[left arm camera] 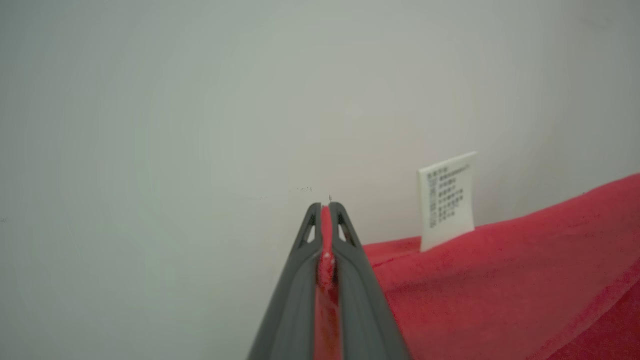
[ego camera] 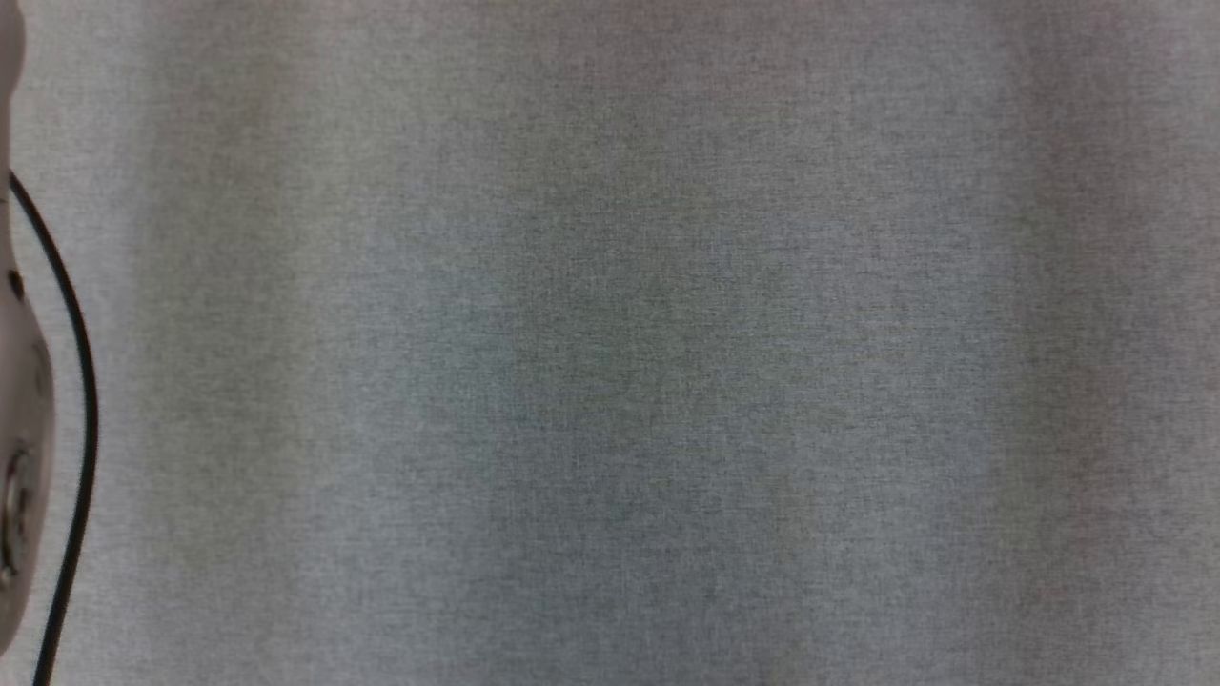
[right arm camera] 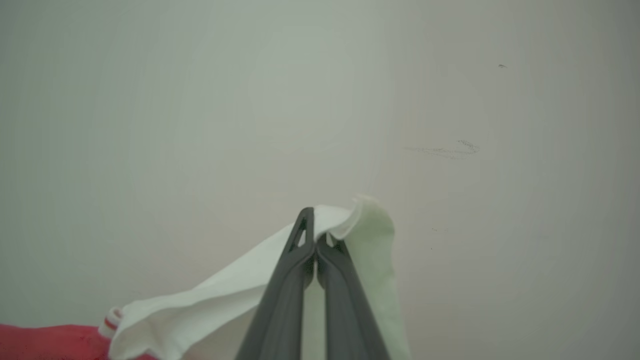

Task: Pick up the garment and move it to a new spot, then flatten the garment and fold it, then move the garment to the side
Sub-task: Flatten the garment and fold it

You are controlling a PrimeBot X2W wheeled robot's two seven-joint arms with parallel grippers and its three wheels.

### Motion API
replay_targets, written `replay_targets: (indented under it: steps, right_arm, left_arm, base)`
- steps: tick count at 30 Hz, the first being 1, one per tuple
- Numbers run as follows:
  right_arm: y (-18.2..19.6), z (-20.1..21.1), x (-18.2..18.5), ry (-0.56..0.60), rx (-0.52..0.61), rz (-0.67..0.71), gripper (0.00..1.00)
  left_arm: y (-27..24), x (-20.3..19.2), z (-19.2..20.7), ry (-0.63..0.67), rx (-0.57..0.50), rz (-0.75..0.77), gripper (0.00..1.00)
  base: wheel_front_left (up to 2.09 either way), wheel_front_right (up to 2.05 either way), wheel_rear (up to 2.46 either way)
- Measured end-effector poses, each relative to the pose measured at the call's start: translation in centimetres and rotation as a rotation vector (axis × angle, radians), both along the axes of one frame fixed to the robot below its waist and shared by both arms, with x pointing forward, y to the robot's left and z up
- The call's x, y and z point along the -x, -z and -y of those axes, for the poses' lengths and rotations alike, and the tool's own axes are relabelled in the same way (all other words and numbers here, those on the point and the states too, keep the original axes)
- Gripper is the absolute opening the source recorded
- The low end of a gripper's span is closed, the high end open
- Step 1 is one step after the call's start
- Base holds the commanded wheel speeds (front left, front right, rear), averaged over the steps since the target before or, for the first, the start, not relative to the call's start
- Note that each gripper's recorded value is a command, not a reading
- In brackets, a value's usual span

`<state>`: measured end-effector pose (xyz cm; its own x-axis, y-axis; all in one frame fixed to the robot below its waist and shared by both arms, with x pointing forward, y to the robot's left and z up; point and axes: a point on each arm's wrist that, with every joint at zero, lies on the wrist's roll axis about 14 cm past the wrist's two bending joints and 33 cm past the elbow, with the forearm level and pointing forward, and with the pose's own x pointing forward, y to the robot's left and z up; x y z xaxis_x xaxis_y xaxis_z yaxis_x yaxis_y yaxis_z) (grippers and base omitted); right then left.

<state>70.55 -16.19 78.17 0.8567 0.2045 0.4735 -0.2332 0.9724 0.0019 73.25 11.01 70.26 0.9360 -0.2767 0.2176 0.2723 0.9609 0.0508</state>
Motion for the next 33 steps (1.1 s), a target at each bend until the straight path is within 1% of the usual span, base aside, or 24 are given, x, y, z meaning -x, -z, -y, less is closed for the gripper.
replay_targets:
  steps: [3,6,9,14,15,16,19,22,25,29,33]
  right_arm:
    - [0.8,-0.9,0.3,-0.013,0.046,-0.025,0.00]
    - [3.7,-1.5,0.6,-0.034,0.076,-0.090,0.00]
    - [6.8,-2.7,1.3,-0.078,0.092,-0.179,0.00]
    - [9.9,-4.3,3.8,-0.156,0.153,-0.284,0.00]
    - [9.9,-4.3,3.8,-0.156,0.153,-0.284,0.00]
    - [11.8,-4.6,5.3,-0.182,0.176,-0.353,0.00]
    - [14.8,-4.7,8.0,-0.220,0.222,-0.480,0.00]
    - [16.4,-4.8,11.1,-0.262,0.244,-0.580,0.00]
    - [18.7,-5.0,14.9,-0.310,0.282,-0.699,0.00]
    - [20.6,-5.0,20.5,-0.373,0.328,-0.821,0.00]
    - [23.0,-4.6,26.8,-0.437,0.368,-0.957,0.00]
  left_arm:
    - [0.6,0.2,0.2,0.002,0.011,-0.027,0.00]
    - [2.2,0.9,0.6,0.012,0.011,-0.069,0.00]
    - [5.5,1.9,0.8,0.020,-0.040,-0.148,0.00]
    - [10.1,4.4,0.8,0.046,-0.105,-0.280,0.00]
    - [10.1,4.4,0.8,0.046,-0.105,-0.280,0.00]
    - [11.5,5.8,0.8,0.063,-0.117,-0.329,0.00]
    - [12.4,8.1,0.8,0.092,-0.113,-0.388,0.00]
    - [13.2,10.8,0.7,0.119,-0.124,-0.452,0.00]
    - [14.5,13.8,0.5,0.149,-0.173,-0.518,0.00]
    - [15.7,18.2,0.3,0.189,-0.200,-0.602,0.00]
    - [17.9,23.1,0.2,0.236,-0.222,-0.732,0.00]
  base:
    - [0.00,0.00,0.00]
    - [0.00,0.00,0.00]
    - [0.00,0.00,0.00]
    - [0.00,0.00,0.00]
    - [0.00,0.00,0.00]
    - [0.00,0.00,0.00]
    - [0.00,0.00,0.00]
    - [0.00,0.00,0.00]
    - [0.00,0.00,0.00]
    - [0.00,0.00,0.00]
    - [0.00,0.00,0.00]
